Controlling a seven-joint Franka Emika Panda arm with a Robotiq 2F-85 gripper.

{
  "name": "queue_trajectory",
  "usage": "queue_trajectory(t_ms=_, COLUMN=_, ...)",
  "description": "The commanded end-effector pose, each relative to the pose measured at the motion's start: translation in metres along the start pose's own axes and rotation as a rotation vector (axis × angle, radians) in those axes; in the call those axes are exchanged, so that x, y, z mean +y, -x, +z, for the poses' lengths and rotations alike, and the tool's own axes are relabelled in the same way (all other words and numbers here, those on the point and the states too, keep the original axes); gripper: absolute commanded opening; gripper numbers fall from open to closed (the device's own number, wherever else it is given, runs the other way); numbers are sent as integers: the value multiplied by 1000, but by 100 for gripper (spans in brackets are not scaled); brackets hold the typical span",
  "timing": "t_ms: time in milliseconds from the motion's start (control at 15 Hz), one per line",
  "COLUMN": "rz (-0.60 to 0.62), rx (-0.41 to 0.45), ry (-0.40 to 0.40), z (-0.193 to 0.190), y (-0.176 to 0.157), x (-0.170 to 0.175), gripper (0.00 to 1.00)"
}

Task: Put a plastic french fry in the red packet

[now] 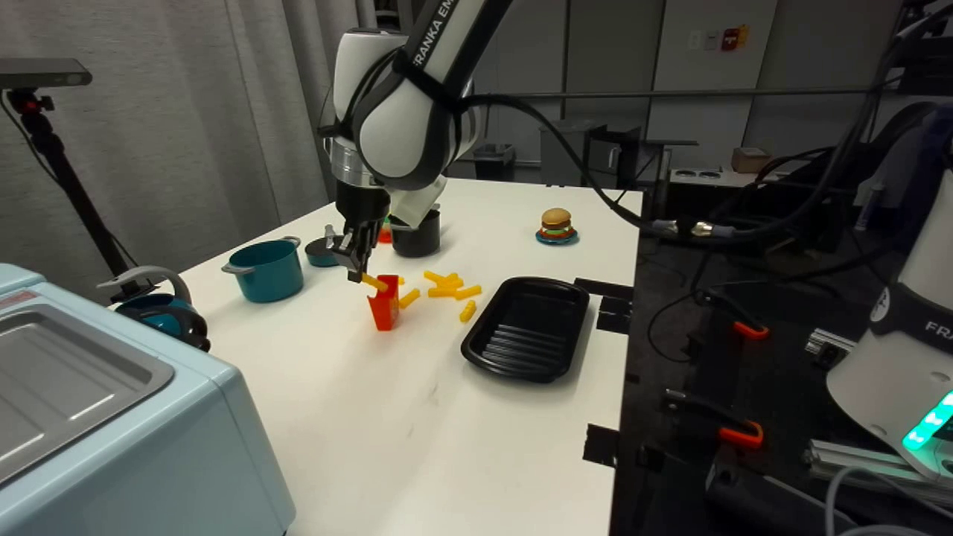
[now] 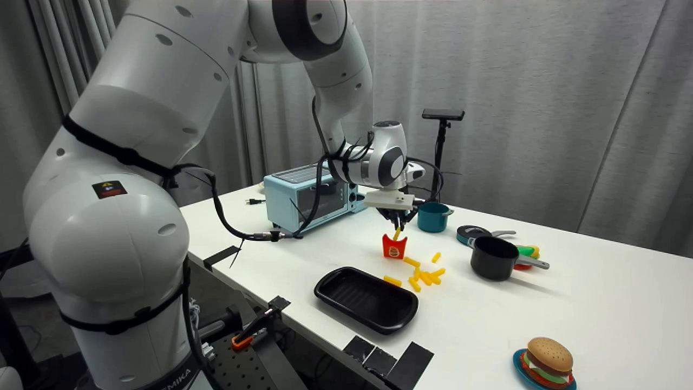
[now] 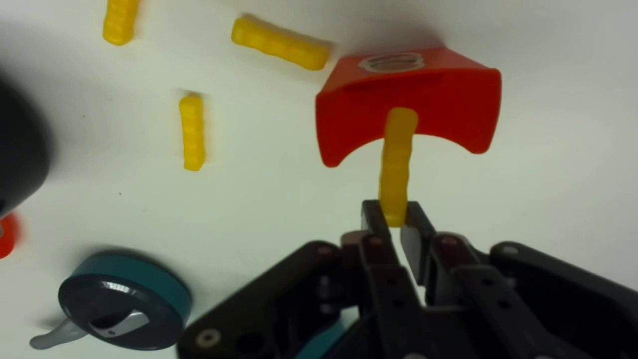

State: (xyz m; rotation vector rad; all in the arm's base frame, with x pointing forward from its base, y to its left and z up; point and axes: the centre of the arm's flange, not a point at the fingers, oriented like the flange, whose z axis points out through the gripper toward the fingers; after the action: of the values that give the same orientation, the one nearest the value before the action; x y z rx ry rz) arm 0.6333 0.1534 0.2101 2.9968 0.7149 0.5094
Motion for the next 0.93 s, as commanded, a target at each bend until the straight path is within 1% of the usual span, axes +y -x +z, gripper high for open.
queue_trajectory(t_ms=0, rz=-3, rx=16, ry=16, z=-7, y=8, x=-4, gripper=4)
queue_trajectory(t_ms=733, rz=-5, rx=7, ry=10, z=-1, y=8, x=-2, gripper=4)
queue_trajectory(t_ms=800, rz=-5, rx=5, ry=9, z=-1, y=7, x=-3, gripper=39)
queue_trajectory(t_ms=867, rz=-5, rx=5, ry=8, z=-1, y=7, x=-3, gripper=41)
